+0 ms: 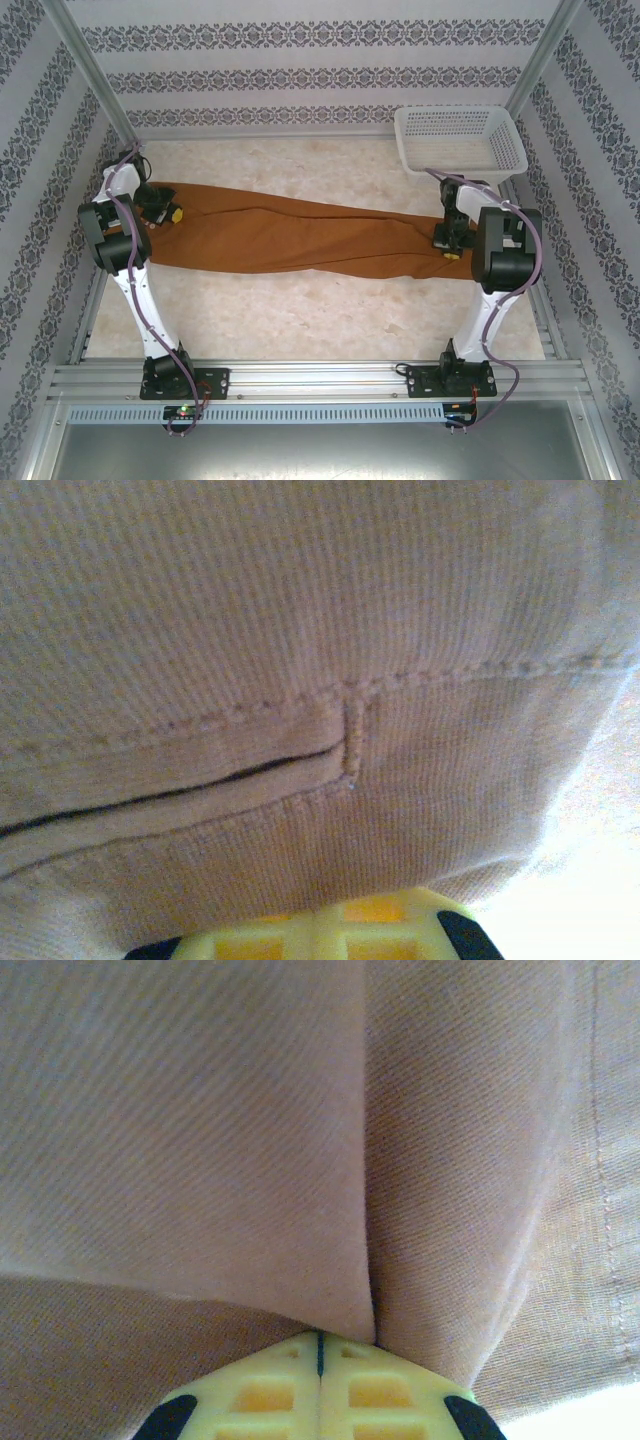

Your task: Roll up the long pants

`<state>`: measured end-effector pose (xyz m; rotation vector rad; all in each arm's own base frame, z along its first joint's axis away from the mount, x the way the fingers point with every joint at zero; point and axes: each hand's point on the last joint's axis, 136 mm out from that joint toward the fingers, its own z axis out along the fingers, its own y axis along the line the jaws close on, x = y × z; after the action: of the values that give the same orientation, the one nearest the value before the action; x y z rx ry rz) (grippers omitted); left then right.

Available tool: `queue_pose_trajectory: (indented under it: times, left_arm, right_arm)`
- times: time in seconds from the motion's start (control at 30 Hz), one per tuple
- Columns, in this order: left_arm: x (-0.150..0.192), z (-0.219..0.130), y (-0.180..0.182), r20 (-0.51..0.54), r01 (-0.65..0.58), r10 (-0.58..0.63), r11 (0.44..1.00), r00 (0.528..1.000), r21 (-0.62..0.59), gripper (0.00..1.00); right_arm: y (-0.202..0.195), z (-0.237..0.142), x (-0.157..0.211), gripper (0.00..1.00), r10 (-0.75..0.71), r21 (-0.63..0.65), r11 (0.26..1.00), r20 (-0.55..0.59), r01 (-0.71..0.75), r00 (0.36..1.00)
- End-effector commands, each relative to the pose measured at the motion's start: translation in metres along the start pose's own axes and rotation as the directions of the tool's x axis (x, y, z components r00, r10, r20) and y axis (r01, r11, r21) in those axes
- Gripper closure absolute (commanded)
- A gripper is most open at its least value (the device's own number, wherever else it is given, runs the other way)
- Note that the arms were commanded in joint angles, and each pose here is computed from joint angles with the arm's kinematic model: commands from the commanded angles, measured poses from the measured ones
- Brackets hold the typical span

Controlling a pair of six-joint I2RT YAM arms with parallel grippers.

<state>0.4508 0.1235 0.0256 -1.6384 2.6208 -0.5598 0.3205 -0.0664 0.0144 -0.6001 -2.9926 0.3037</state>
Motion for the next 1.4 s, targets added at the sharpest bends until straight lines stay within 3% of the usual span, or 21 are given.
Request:
queue_pose_trajectory:
  times: [0.0,0.13,0.2,0.23,0.3,0.33,0.53,0.87,1.37]
  left_arm:
    - [-0.036,0.002,-0.002,0.102,0.014,-0.016,1.0,0.995,0.019,1.0]
    - [-0.039,-0.006,-0.01,0.117,0.016,-0.021,0.999,0.993,0.042,1.0]
    - [-0.04,-0.012,-0.018,0.125,0.015,-0.023,0.998,0.992,0.066,1.0]
    - [-0.041,-0.014,-0.02,0.125,0.017,-0.027,0.997,0.992,0.078,1.0]
    - [-0.041,-0.018,-0.027,0.125,0.012,-0.025,0.994,0.992,0.11,1.0]
    - [-0.041,-0.02,-0.03,0.125,0.01,-0.025,0.992,0.992,0.124,1.0]
    - [-0.036,-0.024,-0.05,0.095,-0.012,-0.009,0.976,0.995,0.216,0.97]
    - [-0.039,-0.037,-0.064,0.12,-0.049,0.019,0.965,0.993,0.256,0.91]
    - [-0.044,-0.029,-0.074,0.129,-0.063,0.029,0.961,0.991,0.269,0.9]
  right_arm:
    - [-0.033,0.0,0.017,1.0,0.037,0.102,0.994,-0.035,-0.033,0.999]
    - [-0.027,-0.037,0.005,0.96,0.063,0.007,0.998,0.082,-0.064,0.995]
    - [-0.03,-0.064,-0.006,0.59,0.09,-0.025,0.996,0.164,-0.087,0.982]
    - [-0.031,-0.075,-0.01,0.47,0.107,-0.049,0.994,0.191,-0.099,0.976]
    - [-0.033,-0.093,-0.019,0.33,0.153,-0.127,0.984,0.224,-0.127,0.962]
    - [-0.035,-0.097,-0.022,0.31,0.166,-0.146,0.98,0.231,-0.134,0.959]
    - [-0.047,-0.085,-0.031,0.3,0.181,-0.182,0.972,0.166,-0.15,0.969]
    - [-0.025,-0.038,-0.023,0.34,0.173,-0.261,0.952,0.025,-0.16,0.985]
    - [-0.049,-0.003,-0.022,0.33,0.182,-0.081,0.979,-0.044,-0.185,0.982]
